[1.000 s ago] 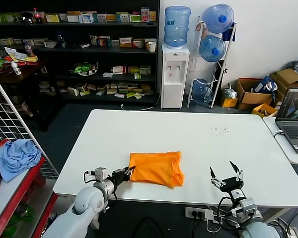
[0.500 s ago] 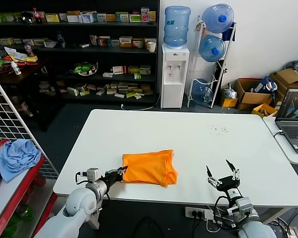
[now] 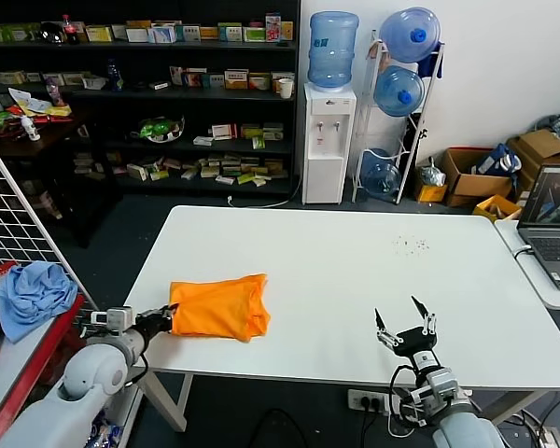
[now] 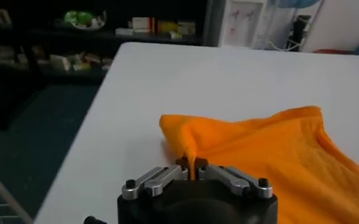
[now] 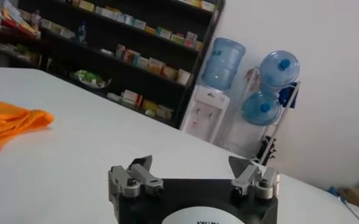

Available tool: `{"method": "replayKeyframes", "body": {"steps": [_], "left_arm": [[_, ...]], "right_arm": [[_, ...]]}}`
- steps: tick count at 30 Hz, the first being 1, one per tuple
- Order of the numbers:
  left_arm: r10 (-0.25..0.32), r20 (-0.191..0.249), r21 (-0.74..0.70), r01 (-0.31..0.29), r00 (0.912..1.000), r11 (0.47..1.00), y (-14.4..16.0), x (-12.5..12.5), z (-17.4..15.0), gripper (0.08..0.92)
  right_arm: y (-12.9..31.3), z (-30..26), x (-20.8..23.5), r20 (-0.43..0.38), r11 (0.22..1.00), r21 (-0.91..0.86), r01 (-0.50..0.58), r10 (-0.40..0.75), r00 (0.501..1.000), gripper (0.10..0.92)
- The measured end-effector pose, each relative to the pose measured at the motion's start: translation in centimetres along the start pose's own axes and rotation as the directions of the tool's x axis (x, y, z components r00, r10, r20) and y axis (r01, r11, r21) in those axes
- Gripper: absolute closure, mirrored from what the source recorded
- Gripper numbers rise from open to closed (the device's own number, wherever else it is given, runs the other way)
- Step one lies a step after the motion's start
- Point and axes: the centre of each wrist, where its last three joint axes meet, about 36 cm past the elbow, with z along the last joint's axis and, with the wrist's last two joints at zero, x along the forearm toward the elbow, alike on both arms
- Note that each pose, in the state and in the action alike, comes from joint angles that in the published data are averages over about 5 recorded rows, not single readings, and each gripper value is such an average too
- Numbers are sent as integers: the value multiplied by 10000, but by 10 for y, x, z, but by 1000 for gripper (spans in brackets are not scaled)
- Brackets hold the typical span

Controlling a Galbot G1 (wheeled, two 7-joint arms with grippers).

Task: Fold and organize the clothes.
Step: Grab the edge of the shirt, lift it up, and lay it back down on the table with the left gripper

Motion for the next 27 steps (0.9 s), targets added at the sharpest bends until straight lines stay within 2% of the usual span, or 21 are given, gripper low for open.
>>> {"method": "replayKeyframes", "body": {"steps": [4, 8, 15, 21, 24, 27], "left_arm": [[-1012, 172, -584, 1020, 9947, 9931, 34, 6, -13, 861], [-1907, 468, -1322, 1953, 9805, 9718, 66, 11, -25, 861], [-3125, 1262, -2935, 3364, 9415, 8948, 112, 20, -41, 861], [-3770, 2064, -4190, 4298, 9029, 7998, 143, 29, -53, 861], [-3859, 2419, -4677, 4554, 8903, 7575, 150, 33, -57, 861], [-3868, 2664, -5010, 4697, 8828, 7269, 151, 34, -58, 861]], "right_arm": [[1, -1, -1, 82, 9998, 185, 67, -69, 9999, 200], [2, -2, -3, 155, 9995, 307, 72, -77, 9998, 200], [4, -2, -5, 284, 9985, 549, 91, -107, 9995, 200], [7, -3, -5, 409, 9980, 630, 70, -96, 9991, 200], [8, -2, -4, 447, 9979, 652, 54, -83, 9990, 200], [10, -1, -3, 466, 9978, 667, 41, -73, 9989, 200]]}}
